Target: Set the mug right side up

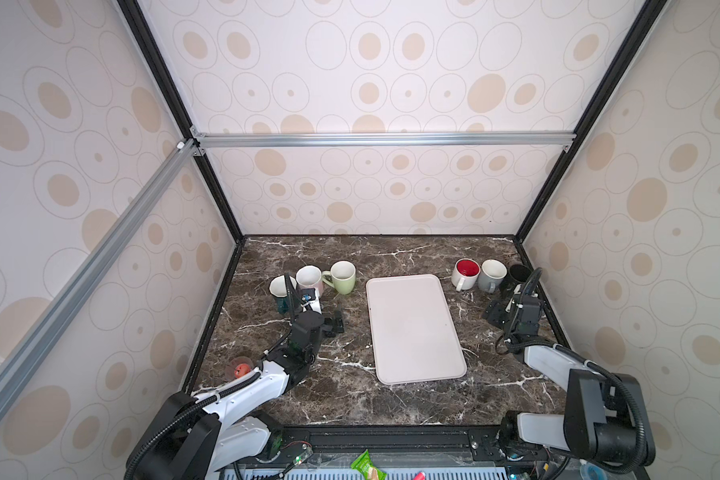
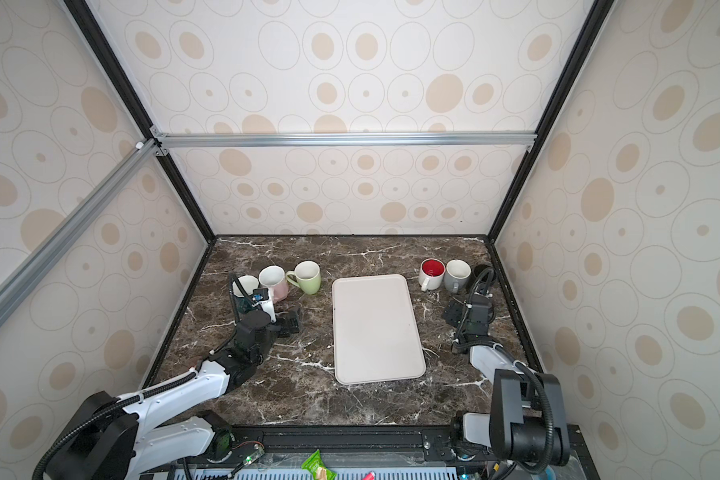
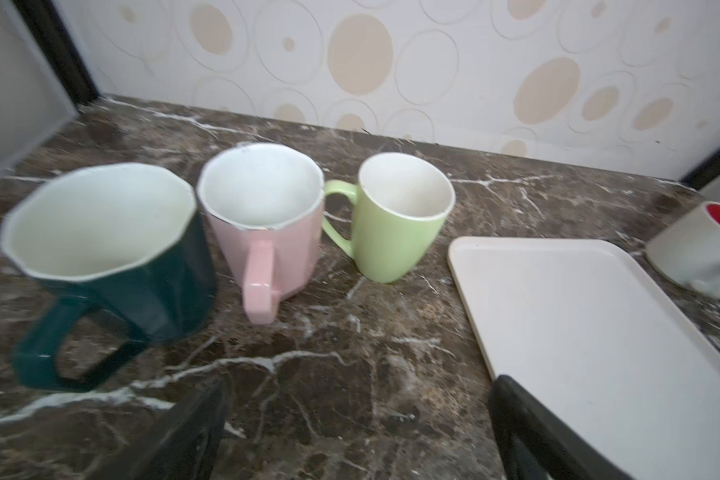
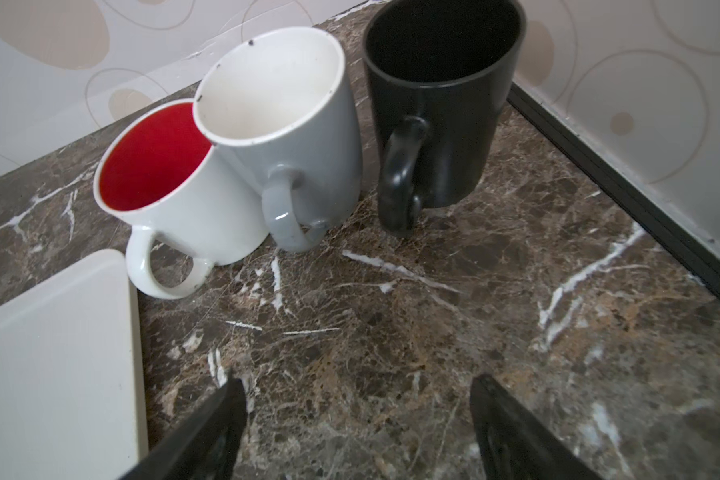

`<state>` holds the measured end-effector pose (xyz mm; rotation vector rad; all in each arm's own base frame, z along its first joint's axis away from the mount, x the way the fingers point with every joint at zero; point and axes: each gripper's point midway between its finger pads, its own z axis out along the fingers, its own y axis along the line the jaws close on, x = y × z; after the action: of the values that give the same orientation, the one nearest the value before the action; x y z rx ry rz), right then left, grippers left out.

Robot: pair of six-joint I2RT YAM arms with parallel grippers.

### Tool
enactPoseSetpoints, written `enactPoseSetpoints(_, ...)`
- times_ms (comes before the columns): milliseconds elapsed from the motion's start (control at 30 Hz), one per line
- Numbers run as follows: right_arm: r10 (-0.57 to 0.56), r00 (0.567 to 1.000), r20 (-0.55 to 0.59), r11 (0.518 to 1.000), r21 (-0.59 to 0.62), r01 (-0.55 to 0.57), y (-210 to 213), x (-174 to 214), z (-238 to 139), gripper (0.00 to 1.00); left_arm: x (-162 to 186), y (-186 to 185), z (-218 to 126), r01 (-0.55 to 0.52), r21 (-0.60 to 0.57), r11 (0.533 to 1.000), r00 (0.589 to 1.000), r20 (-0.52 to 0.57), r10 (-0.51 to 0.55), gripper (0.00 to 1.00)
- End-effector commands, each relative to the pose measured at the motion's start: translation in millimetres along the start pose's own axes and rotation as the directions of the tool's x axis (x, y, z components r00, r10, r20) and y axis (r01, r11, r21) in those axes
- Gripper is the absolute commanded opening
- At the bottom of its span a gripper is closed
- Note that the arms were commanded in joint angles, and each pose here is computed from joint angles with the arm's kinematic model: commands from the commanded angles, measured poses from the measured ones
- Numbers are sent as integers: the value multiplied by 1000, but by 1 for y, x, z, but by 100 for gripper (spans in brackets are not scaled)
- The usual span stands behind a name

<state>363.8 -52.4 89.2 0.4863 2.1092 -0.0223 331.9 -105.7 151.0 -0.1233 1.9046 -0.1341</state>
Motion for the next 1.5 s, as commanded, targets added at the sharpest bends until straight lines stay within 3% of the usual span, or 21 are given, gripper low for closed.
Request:
enactPoseSetpoints(0, -100, 992, 74, 995, 14, 99, 12, -15, 5, 87, -24, 36, -9, -26, -164, 986, 991, 129, 47, 98)
enactPoseSetpoints(233, -97, 994, 56, 995, 45, 94, 8, -10, 11, 87, -36, 68, -21, -63, -291, 955, 967, 217, 130, 98)
enactPoseSetpoints(500, -161, 984, 75, 987, 16, 161, 22, -8, 6, 88, -48, 83, -40, -86, -313, 946, 926, 324, 191, 98)
enactPoseSetpoints(733, -226, 972, 66, 974, 23, 225, 37, -5, 5, 88, -28, 109, -64, -97, -390, 916, 889, 379, 256, 98)
enactPoseSetpoints(933, -223, 971, 88, 975, 46, 219, 33, -8, 4, 88, -32, 99, -41, -174, -366, 914, 883, 353, 309, 98)
enactPoseSetpoints(1467, -235, 964, 124, 965, 150, 215, 19, -19, 5, 88, -30, 98, -17, -230, -366, 902, 870, 339, 359, 98)
